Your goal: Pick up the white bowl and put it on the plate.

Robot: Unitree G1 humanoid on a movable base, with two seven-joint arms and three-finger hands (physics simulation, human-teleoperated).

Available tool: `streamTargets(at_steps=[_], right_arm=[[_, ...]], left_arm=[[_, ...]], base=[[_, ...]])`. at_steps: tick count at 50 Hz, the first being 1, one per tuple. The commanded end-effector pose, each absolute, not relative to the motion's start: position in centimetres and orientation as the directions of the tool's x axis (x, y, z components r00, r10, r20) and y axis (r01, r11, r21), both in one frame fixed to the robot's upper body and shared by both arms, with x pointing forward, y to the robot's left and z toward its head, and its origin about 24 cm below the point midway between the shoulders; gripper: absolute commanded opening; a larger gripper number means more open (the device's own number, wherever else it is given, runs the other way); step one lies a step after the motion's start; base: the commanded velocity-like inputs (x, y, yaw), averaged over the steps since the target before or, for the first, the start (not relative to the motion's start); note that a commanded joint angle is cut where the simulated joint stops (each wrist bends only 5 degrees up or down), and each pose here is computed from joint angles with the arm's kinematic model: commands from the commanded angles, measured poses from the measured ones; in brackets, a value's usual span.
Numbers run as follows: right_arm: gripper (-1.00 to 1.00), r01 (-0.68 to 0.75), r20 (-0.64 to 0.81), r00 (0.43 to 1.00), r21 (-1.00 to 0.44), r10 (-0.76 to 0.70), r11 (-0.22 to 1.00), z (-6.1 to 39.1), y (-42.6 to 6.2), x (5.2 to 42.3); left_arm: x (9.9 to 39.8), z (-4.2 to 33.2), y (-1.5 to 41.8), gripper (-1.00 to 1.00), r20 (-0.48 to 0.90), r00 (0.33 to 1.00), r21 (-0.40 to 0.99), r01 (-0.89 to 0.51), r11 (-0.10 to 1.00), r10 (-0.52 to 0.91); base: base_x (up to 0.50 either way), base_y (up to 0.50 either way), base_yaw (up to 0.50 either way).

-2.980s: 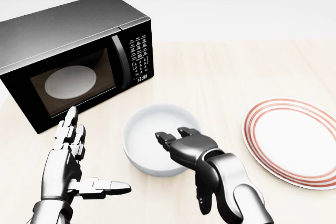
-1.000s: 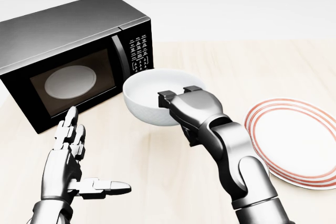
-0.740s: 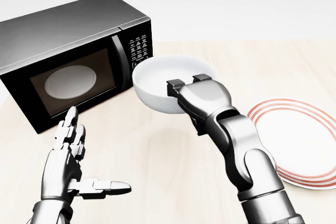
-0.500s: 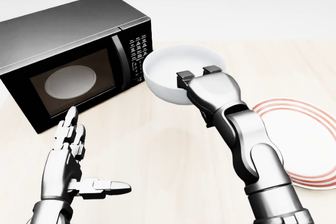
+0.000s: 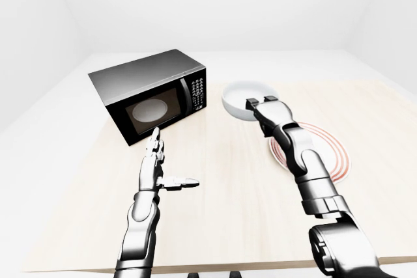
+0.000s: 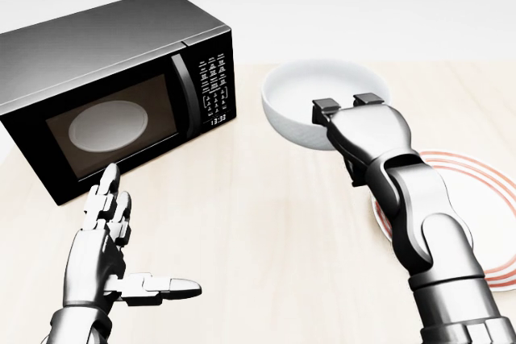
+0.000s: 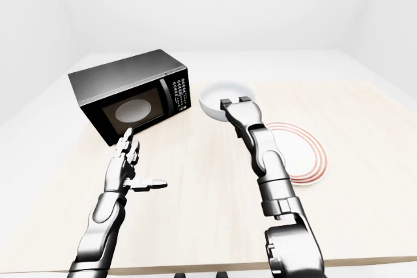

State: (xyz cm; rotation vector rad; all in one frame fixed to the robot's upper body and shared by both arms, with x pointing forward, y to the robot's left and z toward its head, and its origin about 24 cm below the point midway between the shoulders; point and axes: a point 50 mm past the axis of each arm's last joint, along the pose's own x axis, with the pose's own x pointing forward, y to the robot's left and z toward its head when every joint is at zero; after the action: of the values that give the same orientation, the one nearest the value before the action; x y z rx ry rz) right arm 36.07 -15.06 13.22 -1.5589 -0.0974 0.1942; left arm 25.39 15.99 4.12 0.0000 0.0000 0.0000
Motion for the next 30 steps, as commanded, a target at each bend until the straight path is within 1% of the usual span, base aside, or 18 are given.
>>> streamTargets(at_steps=[1,30], right_arm=[[-1.0,-0.02,-0.015,0.991,-0.999,0.132,0.041,14.0,-17.6,36.0],[-1.0,-0.021,-0.022,1.0,-0.998,-0.022,0.068,12.9,-24.0,34.3]], left_arm=[[25.4,4.1,16.0,1.0,0.0,1.0,0.0,0.0,1.0,0.0],[25.4,4.1,16.0,1.0,0.0,1.0,0.0,0.0,1.0,0.0]], base=[[0.0,0.0,0.0],[0.0,0.0,0.0]])
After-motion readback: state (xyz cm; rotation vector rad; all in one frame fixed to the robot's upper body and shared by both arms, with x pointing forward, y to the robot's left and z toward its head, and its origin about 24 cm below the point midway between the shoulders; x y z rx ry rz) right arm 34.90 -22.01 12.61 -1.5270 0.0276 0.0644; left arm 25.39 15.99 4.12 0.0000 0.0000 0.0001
